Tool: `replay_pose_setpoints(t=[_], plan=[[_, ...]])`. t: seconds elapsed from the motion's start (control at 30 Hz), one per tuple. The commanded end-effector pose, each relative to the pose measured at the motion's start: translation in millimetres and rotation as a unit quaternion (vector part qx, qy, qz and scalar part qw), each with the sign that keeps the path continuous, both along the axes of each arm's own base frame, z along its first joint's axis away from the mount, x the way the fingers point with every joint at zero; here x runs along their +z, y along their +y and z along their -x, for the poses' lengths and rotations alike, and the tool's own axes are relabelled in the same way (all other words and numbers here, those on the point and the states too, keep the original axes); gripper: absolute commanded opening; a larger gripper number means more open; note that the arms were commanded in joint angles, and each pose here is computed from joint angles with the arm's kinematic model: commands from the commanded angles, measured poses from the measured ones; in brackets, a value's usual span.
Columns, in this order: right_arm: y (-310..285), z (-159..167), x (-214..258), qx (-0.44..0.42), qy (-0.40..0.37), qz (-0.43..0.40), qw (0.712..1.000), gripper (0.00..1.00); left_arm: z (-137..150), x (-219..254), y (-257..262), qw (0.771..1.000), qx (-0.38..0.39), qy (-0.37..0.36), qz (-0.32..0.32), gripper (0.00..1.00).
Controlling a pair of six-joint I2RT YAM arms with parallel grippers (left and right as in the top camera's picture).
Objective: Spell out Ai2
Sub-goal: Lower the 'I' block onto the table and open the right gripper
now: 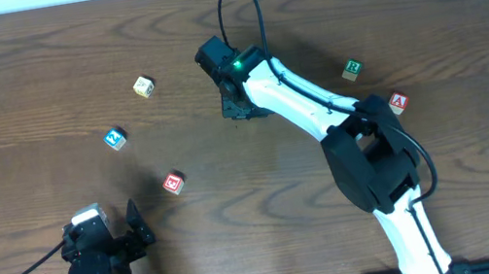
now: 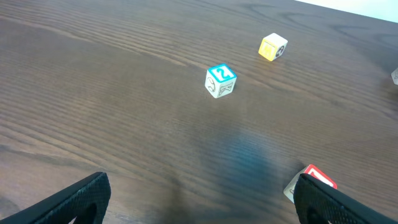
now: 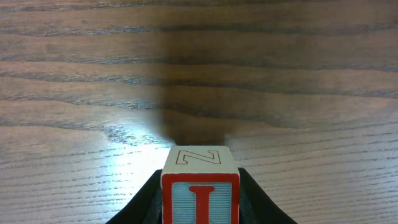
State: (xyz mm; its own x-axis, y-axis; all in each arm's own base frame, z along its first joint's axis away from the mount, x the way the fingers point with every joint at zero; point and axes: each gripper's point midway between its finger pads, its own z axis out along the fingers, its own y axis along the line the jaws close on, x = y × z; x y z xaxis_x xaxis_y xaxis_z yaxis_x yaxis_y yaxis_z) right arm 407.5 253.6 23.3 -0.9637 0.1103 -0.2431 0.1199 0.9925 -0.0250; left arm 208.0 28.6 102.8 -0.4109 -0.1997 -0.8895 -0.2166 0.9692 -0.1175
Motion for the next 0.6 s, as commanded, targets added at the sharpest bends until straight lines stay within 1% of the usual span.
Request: replay_pose_setpoints(t=[0.0, 0.23, 0.57], plan=[[-3.2, -3.5, 2.0, -0.005, -0.006, 0.004, 1.000, 0.11, -0.1, -5.4, -0.3, 1.000, -0.003, 0.005, -0.005, 0.95], [-4.1, 2.3, -6.2, -0.004, 0.006, 0.003, 1.000, 0.11, -0.1, -5.4, -0.3, 1.000, -0.003, 0.005, -0.005, 0.95], [-4.6, 3.0, -10.4, -0.004, 0.006, 0.003, 1.000, 0.15, -0.1, -5.4, -0.3, 1.000, -0.003, 0.005, -0.005, 0.95]])
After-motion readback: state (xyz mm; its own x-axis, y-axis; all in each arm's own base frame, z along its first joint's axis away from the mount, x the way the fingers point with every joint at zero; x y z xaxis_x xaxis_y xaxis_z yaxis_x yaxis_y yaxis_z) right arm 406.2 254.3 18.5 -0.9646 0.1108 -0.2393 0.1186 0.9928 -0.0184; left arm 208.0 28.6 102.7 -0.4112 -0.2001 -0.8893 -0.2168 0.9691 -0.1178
